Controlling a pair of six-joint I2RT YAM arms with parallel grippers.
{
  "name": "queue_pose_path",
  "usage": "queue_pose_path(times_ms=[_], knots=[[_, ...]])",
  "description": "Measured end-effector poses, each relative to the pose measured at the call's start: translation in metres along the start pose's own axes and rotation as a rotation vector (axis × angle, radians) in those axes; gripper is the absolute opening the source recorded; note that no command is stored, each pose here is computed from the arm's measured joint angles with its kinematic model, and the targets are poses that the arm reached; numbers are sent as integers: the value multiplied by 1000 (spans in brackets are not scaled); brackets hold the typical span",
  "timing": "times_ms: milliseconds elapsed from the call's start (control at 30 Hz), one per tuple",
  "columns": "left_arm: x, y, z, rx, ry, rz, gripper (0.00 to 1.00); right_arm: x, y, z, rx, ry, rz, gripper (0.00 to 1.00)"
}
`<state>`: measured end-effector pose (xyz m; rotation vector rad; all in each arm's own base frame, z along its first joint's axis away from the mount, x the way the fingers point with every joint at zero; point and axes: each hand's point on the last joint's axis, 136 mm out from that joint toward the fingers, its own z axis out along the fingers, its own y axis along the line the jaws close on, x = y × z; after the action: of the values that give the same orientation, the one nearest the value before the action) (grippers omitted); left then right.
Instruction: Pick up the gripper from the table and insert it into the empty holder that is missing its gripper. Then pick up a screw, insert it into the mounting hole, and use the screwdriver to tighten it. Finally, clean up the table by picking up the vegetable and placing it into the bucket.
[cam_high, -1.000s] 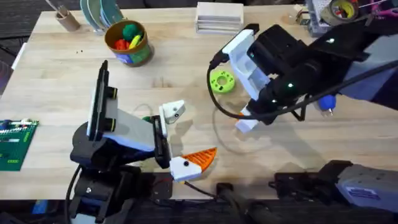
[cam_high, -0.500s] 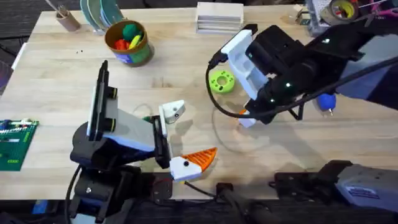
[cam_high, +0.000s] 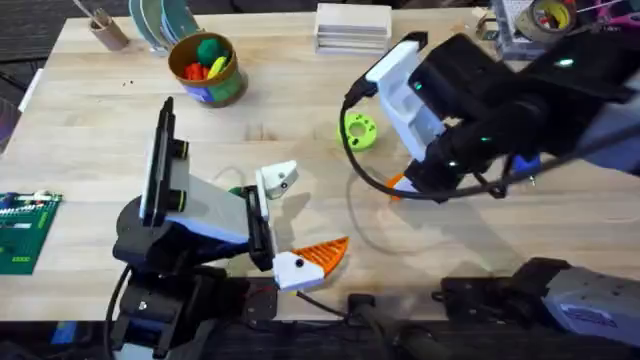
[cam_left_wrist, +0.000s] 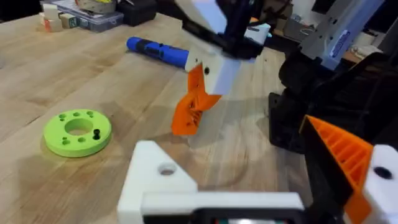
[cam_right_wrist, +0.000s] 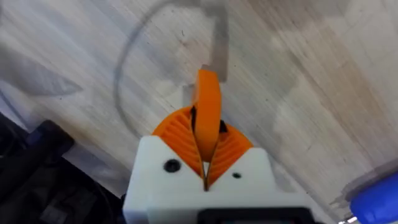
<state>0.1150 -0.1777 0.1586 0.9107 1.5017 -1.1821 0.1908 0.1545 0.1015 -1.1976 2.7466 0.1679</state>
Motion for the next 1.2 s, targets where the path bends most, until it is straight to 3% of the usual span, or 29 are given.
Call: queue_pose_path(times_ms=[200,433,767,867,1033,1200], knots=[[0,0,0,0,0,0,993,-6,2,-36,21,-112,-6,18],[0,0,0,0,0,0,993,-13,5,-93,59,-341,11,17],[0,0,0,0,0,0,992,17,17,-168,56,-701,155,16],[0,0,0,0,0,0,993,19,21,-172,10,-840,225,16],[0,0,0,0,0,7,993,-5,35,-161,-187,-1056,300,16],[0,0,0,0,0,19,993,-21,50,-129,-429,-1078,423,15]])
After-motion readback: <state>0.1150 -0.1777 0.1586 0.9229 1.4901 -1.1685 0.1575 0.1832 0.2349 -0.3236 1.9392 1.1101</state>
